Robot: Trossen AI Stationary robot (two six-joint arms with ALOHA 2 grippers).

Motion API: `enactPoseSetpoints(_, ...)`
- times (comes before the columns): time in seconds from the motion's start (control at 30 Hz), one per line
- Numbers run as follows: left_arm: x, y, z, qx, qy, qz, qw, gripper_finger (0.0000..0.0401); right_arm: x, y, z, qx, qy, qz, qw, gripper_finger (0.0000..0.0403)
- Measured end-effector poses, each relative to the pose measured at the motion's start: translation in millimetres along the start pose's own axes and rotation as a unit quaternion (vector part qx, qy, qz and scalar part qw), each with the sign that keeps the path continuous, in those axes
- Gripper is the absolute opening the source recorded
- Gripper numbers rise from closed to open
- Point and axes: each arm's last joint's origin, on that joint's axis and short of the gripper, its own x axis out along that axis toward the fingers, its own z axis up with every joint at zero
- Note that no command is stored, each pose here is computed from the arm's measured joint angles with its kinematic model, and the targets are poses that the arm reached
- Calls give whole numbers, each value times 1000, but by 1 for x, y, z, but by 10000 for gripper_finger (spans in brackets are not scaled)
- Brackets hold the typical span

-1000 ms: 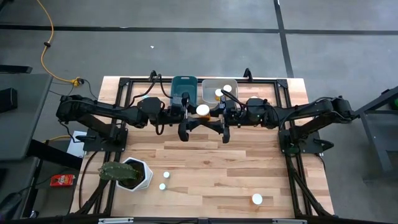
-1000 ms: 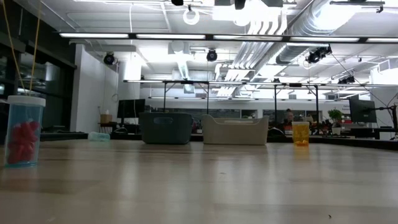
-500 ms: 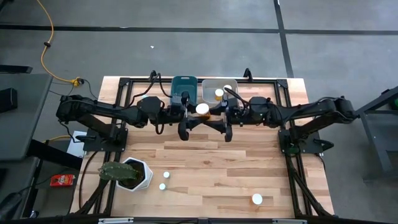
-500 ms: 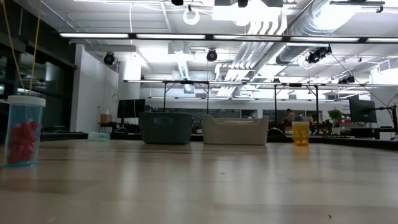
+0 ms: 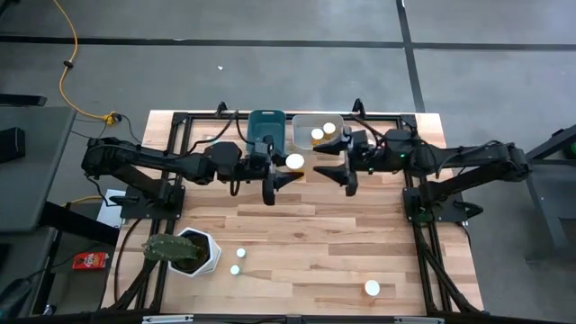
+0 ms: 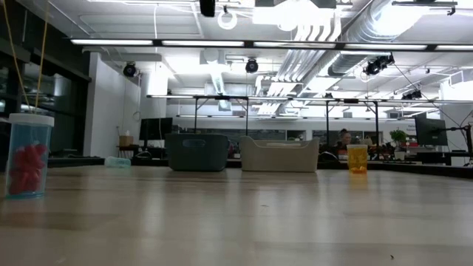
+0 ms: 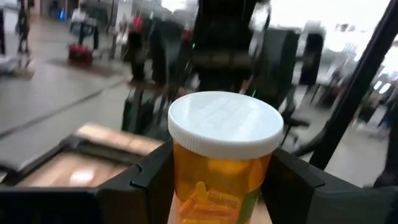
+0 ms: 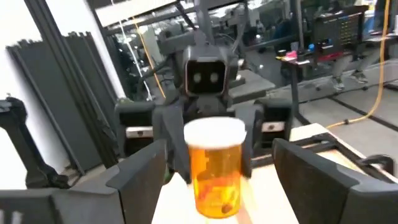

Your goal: Pick and place medicine bottles into bin by pill shape (circle, oval)

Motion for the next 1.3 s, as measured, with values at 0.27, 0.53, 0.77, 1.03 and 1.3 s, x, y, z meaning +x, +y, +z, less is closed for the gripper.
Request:
enactPoseSetpoints(0.27, 16, 4, -24, 50, 143, 35, 988, 186, 2, -3, -25, -7, 115, -21, 993, 282)
enactPoseSetpoints(0.53, 40, 8, -52, 78, 225, 43, 970, 186, 21, -10, -55, -41, 199, -33, 979, 282)
enactPoseSetpoints(0.77, 44, 9, -58, 79, 232, 44, 968, 186, 22, -12, -62, -53, 223, -36, 973, 282)
enactPoseSetpoints(1.03, 46, 8, -54, 81, 210, 39, 974, 186, 25, -13, -66, -53, 232, -39, 971, 282)
enactPoseSetpoints(1.3, 45, 8, -55, 89, 214, 37, 972, 186, 30, -13, -65, -42, 210, -46, 976, 271)
